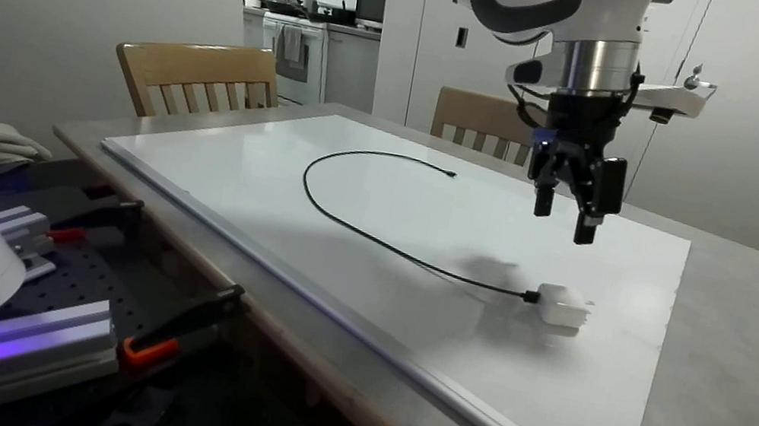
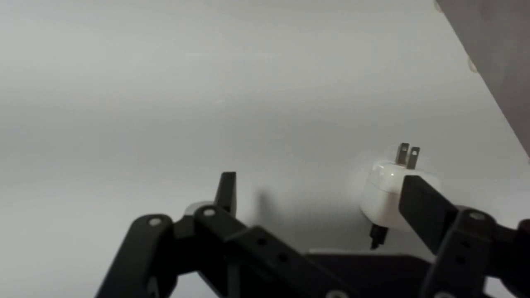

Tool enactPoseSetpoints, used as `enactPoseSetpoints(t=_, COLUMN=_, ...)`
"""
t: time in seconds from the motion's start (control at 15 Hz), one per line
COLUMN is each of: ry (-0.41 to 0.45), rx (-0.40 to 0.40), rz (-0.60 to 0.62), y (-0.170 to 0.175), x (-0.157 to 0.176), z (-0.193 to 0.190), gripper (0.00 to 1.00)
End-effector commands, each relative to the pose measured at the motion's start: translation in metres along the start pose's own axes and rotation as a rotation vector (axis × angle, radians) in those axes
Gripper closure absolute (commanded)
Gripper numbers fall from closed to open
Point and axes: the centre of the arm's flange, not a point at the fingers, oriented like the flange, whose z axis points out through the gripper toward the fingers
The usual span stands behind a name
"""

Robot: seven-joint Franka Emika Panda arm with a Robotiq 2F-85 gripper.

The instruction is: Straighten the charger

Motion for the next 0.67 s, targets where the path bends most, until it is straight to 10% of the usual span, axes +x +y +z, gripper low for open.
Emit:
enactPoseSetpoints(t=0.0, ry=0.02, rx=-0.067, rz=-0.132, y=0.049, x=-0.027, z=-0.01, gripper=0.0)
enactPoseSetpoints(t=0.6, ry=-0.017, rx=-0.147, rz=-0.549, y=0.148, x=-0.052, z=-0.017, gripper=0.0)
